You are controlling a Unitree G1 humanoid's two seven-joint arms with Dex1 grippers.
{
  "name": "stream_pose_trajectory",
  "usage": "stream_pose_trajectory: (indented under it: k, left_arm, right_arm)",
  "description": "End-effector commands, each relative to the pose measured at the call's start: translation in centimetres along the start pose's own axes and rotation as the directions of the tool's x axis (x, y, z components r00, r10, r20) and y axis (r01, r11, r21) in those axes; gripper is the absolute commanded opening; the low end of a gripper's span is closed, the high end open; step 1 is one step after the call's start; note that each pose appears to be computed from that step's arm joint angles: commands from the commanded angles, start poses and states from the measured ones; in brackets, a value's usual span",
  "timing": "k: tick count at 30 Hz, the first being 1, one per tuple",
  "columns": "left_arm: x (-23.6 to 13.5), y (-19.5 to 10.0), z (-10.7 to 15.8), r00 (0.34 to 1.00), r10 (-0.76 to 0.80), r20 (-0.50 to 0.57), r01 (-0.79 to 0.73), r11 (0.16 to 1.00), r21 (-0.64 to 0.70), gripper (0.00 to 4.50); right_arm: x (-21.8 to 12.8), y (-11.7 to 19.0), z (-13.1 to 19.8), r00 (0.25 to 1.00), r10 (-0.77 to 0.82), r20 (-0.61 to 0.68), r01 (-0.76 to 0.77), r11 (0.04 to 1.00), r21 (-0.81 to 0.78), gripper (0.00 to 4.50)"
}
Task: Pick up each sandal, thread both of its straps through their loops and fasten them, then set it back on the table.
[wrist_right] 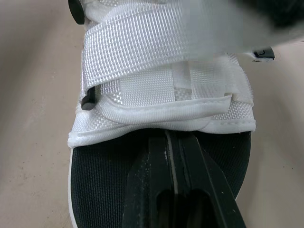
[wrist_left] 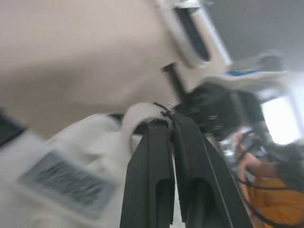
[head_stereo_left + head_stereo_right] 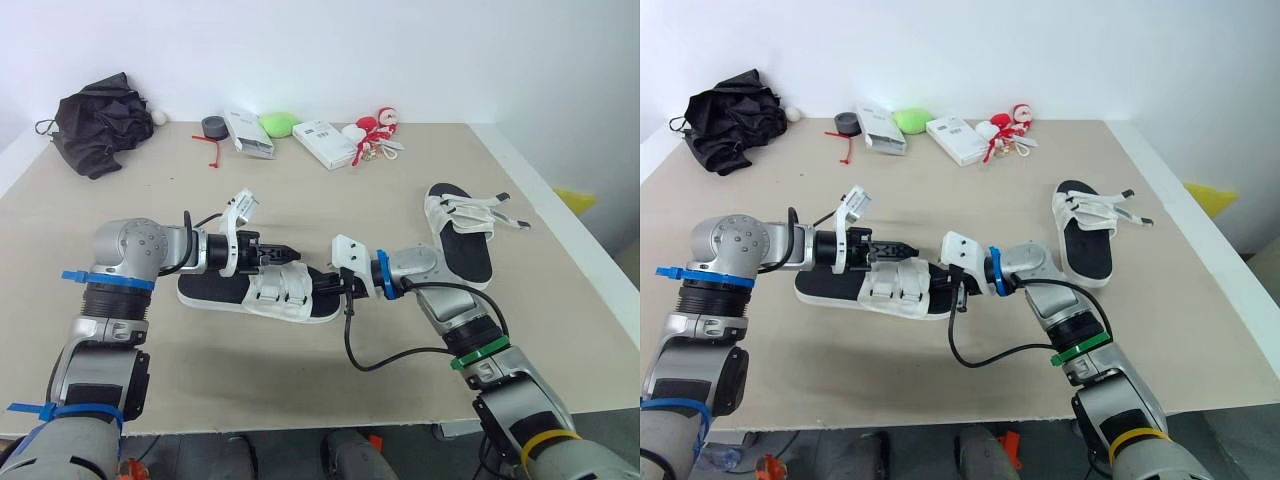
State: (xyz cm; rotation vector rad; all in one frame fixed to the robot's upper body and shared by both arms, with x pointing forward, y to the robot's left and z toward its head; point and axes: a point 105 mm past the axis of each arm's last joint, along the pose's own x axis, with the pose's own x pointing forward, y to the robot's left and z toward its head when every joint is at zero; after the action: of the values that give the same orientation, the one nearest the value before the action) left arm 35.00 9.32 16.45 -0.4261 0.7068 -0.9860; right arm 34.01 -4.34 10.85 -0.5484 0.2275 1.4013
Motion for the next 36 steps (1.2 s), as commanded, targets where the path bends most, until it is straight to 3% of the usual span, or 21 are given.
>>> stream_pose_trajectory:
  k: [1, 3, 5, 6, 8, 11, 15, 20, 22, 27, 29, 36]
  left_arm:
    - [0.2, 0.5, -0.4, 1.0, 0.021, -0.012, -0.021, 1.0, 0.011, 0.91]
    - [0.8, 0.2, -0.4, 1.0, 0.0, -0.016, 0.0, 1.0, 0.002, 1.79]
    - [1.3, 0.8, -0.1, 1.0, 0.028, -0.004, -0.028, 0.999, -0.02, 2.29]
    - [1.3, 1.2, 0.0, 0.999, 0.044, 0.002, -0.044, 0.999, -0.031, 2.83]
    - [1.2, 1.7, -0.1, 0.998, 0.063, 0.003, -0.063, 0.997, -0.043, 3.09]
    - [0.8, 3.3, 0.5, 0.991, 0.125, 0.042, -0.121, 0.988, -0.091, 3.09]
    - [0.7, 3.0, 3.4, 0.977, 0.121, 0.177, -0.096, 0.985, -0.142, 3.09]
    - [-1.4, -1.7, 10.1, 0.878, -0.114, 0.464, 0.23, 0.952, -0.201, 3.09]
    - [-3.1, -4.1, 10.8, 0.846, -0.232, 0.48, 0.333, 0.933, -0.137, 3.09]
    - [-5.7, -5.6, 8.3, 0.874, -0.297, 0.386, 0.299, 0.953, 0.056, 3.09]
    - [-7.0, -5.3, 6.1, 0.902, -0.279, 0.328, 0.212, 0.951, 0.226, 3.09]
    - [-9.7, -1.9, -0.5, 0.965, -0.166, 0.203, 0.05, 0.876, 0.48, 3.09]
  right_arm:
    - [1.1, 2.4, -5.6, 0.982, 0.073, -0.173, -0.05, 0.99, 0.133, 0.0]
    - [1.2, 2.4, -5.6, 0.982, 0.073, -0.172, -0.05, 0.99, 0.132, 0.0]
    - [1.2, 2.3, -5.5, 0.983, 0.07, -0.17, -0.048, 0.99, 0.133, 0.0]
    - [1.2, 2.3, -5.5, 0.983, 0.069, -0.17, -0.047, 0.99, 0.133, 0.0]
    - [1.2, 2.4, -5.5, 0.983, 0.069, -0.17, -0.046, 0.99, 0.134, 0.0]
    - [1.0, 2.5, -5.8, 0.982, 0.066, -0.175, -0.041, 0.989, 0.14, 0.0]
    - [1.1, 2.5, -5.8, 0.982, 0.067, -0.175, -0.042, 0.989, 0.141, 0.0]
    - [1.2, 2.5, -5.6, 0.983, 0.068, -0.169, -0.044, 0.989, 0.141, 0.0]
    - [1.1, 2.3, -5.6, 0.984, 0.065, -0.167, -0.041, 0.989, 0.142, 0.0]
    - [0.3, 1.3, -4.4, 0.992, 0.027, -0.125, -0.005, 0.985, 0.171, 0.0]
    - [-0.3, 0.5, -2.7, 0.998, -0.003, -0.067, 0.016, 0.982, 0.189, 0.0]
    - [-2.9, -0.1, 1.4, 0.998, -0.052, 0.02, 0.047, 0.979, 0.201, 0.0]
